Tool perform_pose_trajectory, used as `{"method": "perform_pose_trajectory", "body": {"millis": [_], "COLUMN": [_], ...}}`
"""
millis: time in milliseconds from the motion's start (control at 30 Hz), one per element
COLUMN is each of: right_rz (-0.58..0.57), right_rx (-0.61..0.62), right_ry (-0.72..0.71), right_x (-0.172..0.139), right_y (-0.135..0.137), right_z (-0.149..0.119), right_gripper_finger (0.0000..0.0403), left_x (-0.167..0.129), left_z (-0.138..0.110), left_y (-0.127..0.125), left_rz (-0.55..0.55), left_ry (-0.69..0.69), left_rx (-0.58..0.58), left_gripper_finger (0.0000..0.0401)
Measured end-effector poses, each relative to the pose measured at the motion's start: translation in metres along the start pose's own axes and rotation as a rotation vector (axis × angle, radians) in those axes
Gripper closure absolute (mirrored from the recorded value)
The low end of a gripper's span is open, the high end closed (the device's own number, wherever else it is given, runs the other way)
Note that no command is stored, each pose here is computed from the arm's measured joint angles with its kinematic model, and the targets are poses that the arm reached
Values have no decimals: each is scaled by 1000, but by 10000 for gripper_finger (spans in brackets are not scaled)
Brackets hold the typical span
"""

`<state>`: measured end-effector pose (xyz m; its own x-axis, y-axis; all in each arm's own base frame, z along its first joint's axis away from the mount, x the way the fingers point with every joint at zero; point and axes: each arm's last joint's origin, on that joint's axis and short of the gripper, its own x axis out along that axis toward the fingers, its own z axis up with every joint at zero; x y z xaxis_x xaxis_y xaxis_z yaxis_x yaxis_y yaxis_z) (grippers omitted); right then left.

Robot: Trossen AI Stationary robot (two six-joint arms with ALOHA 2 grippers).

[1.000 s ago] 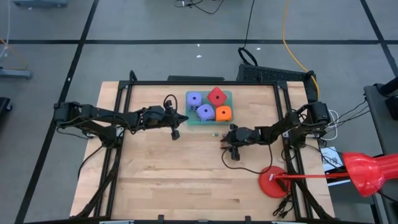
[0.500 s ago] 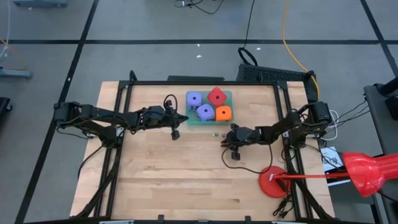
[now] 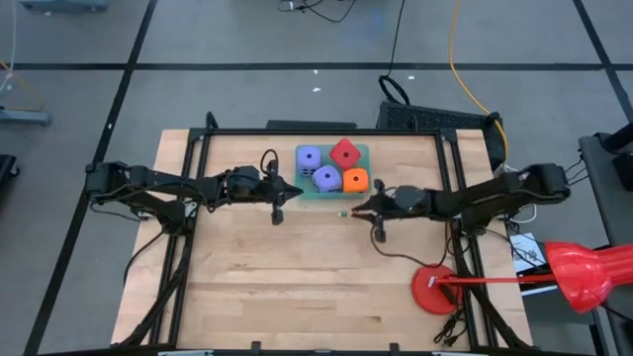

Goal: Pick & Place Dice
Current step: Put the small red dice into the basket

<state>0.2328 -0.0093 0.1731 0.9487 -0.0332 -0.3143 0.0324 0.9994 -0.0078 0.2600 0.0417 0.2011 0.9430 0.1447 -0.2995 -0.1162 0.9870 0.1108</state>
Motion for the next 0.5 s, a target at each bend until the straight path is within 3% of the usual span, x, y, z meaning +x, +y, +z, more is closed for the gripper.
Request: {"method": "perform_pose_trajectory", "body": {"millis": [200, 500], "right_rz": [-140, -364], "right_rx": [57, 155], "right_ry": [-108, -54], "right_x": [-16, -16], "right_y": [-31, -89], "right_z": [18, 19], "right_gripper_finger": [345, 344], "left_x": [0, 0], "left_z": [0, 0], "left_y": [3, 3], "left_rz": [9, 10], "left_ry": [2, 1], "left_rx": [-16, -23], "left_gripper_finger": [371, 370]}}
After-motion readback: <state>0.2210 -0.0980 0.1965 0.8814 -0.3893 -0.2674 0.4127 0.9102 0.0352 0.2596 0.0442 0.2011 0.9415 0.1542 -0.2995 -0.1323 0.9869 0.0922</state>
